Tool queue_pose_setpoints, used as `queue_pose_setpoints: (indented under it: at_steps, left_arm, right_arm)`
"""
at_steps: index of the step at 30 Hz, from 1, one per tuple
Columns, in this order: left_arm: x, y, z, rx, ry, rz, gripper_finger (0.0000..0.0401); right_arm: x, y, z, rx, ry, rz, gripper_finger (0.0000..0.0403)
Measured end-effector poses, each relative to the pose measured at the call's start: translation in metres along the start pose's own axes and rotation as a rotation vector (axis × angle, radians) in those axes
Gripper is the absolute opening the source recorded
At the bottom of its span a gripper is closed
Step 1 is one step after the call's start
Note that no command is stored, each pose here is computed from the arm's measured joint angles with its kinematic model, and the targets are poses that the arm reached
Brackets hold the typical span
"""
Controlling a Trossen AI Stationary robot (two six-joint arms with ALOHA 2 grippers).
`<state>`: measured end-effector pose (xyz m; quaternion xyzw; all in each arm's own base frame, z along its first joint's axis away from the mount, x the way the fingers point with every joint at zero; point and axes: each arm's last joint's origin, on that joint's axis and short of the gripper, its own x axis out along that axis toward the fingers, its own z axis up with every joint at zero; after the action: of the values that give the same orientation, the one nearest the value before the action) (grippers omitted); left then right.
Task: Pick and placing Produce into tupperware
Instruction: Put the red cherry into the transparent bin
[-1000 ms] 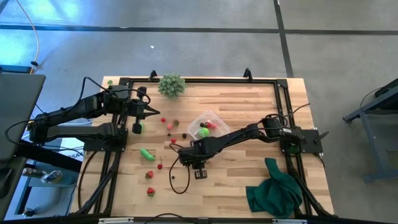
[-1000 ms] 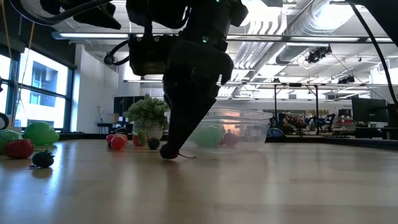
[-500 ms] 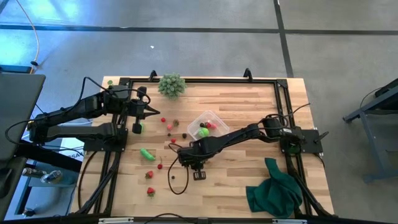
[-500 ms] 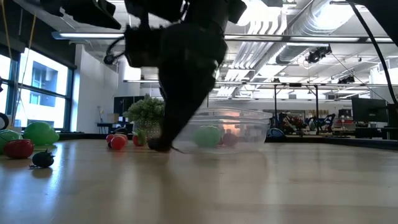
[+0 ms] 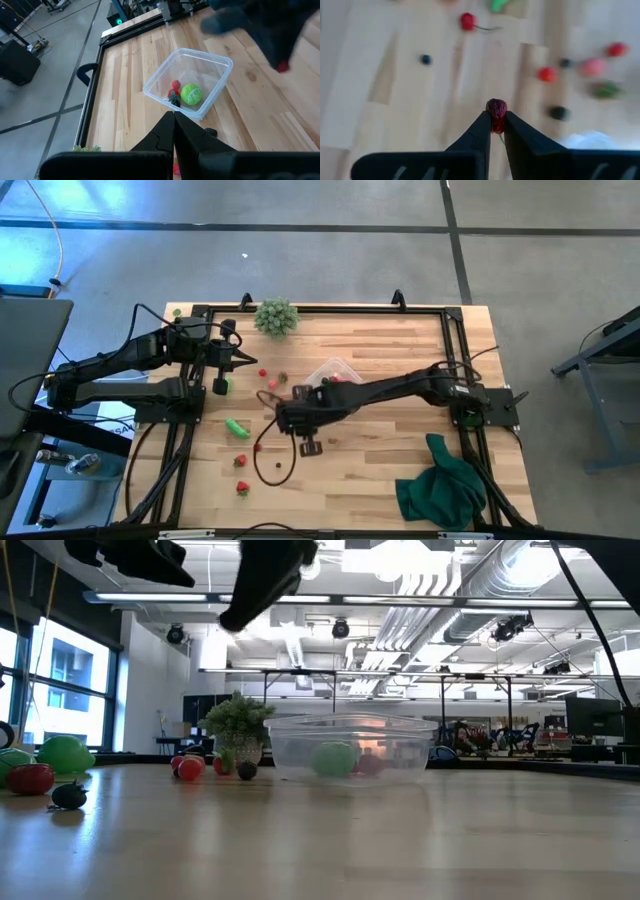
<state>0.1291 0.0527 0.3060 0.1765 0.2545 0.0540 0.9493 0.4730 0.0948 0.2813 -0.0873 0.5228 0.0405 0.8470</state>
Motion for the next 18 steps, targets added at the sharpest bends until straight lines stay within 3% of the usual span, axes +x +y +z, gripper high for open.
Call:
queue_pose_setpoints:
  at_steps: [5,10,18]
  left_arm:
    - [0.000,0.000,0.000,0.000,0.000,0.000,0.0001]
    - [0.000,0.000,0.000,0.000,0.000,0.000,0.0001]
    - [0.000,0.000,0.000,0.000,0.000,0.000,0.0001]
  right_arm:
    - [-0.019,-0.021,-0.013,0.035,0.072,-0.055,0.0028]
    - [-0.018,-0.045,-0.031,0.088,0.229,-0.072,0.0028]
    - [-0.015,-0.081,-0.040,0.161,0.273,-0.047,0.0028]
